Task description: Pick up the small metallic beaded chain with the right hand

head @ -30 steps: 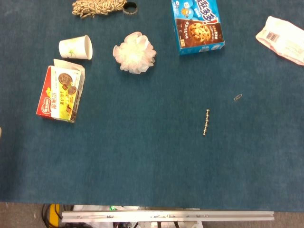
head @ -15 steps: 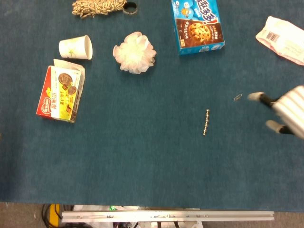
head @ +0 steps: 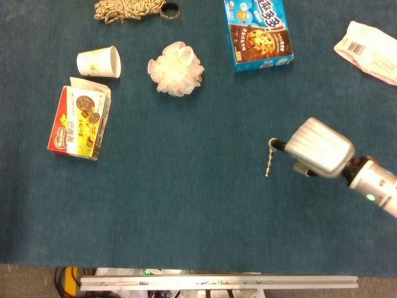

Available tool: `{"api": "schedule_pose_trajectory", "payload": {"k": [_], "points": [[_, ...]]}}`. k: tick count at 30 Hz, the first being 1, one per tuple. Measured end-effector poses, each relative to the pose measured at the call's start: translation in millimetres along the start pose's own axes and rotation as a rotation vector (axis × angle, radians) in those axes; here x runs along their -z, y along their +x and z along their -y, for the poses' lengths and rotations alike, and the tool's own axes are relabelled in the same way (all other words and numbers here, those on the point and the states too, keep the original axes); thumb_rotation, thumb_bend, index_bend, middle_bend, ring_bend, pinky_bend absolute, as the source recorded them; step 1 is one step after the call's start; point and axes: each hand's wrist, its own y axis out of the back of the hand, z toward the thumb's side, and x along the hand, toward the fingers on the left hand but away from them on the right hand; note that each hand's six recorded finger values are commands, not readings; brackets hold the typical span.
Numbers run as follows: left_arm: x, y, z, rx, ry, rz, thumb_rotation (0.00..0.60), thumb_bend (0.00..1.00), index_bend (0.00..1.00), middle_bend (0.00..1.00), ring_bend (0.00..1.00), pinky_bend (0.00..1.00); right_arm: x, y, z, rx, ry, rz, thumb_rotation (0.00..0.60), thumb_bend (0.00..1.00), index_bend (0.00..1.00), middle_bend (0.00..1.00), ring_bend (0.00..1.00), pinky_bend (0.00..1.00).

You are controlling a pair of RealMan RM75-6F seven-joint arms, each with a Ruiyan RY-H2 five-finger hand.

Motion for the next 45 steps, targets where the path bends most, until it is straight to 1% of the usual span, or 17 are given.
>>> {"api": "schedule_pose_trajectory", "payload": {"k": [6, 11, 16, 28, 37, 45], "points": [[0.9, -1.2, 0.7, 0.001, -0.003, -0.004, 0.600, 0.28, 0.00, 0.02, 0.02, 0.03, -11.3, -14.6, 12.4, -0.043, 0.032, -0.042, 0.600, 0.19, 0.45, 0.94, 1.00, 1.00], [2.6, -1.9, 1.1, -0.001, -0.006, -0.009, 0.600, 0.28, 0.00, 0.02, 0.02, 0.03, -17.4, -18.1, 23.9, -0.075, 0.043, -0.061, 0.600, 0.26, 0.46, 0.94, 1.00, 1.00], [4.1, -2.1, 2.3, 0.001, -0.011, -0.013, 0.600, 0.28, 0.00, 0.02, 0.02, 0.03, -21.2, -22.9, 35.1, -0.102, 0.047, -0.071, 0.600, 0.26, 0.47, 0.94, 1.00, 1.00], [9.7, -3.5, 5.7, 0.007, -0.021, -0.028, 0.600, 0.28, 0.00, 0.02, 0.02, 0.03, -24.9, -34.2, 50.6, -0.126, 0.047, -0.069, 0.600, 0.26, 0.50, 0.94, 1.00, 1.00], [12.1, -3.5, 7.3, 0.009, -0.026, -0.033, 0.600, 0.28, 0.00, 0.02, 0.02, 0.03, -25.9, -43.6, 54.4, -0.119, 0.050, -0.064, 0.600, 0.26, 0.51, 0.94, 1.00, 1.00], [14.2, -3.8, 9.0, 0.013, -0.031, -0.035, 0.600, 0.28, 0.00, 0.02, 0.02, 0.03, -26.3, -47.4, 58.7, -0.129, 0.046, -0.057, 0.600, 0.26, 0.51, 0.94, 1.00, 1.00]]}}
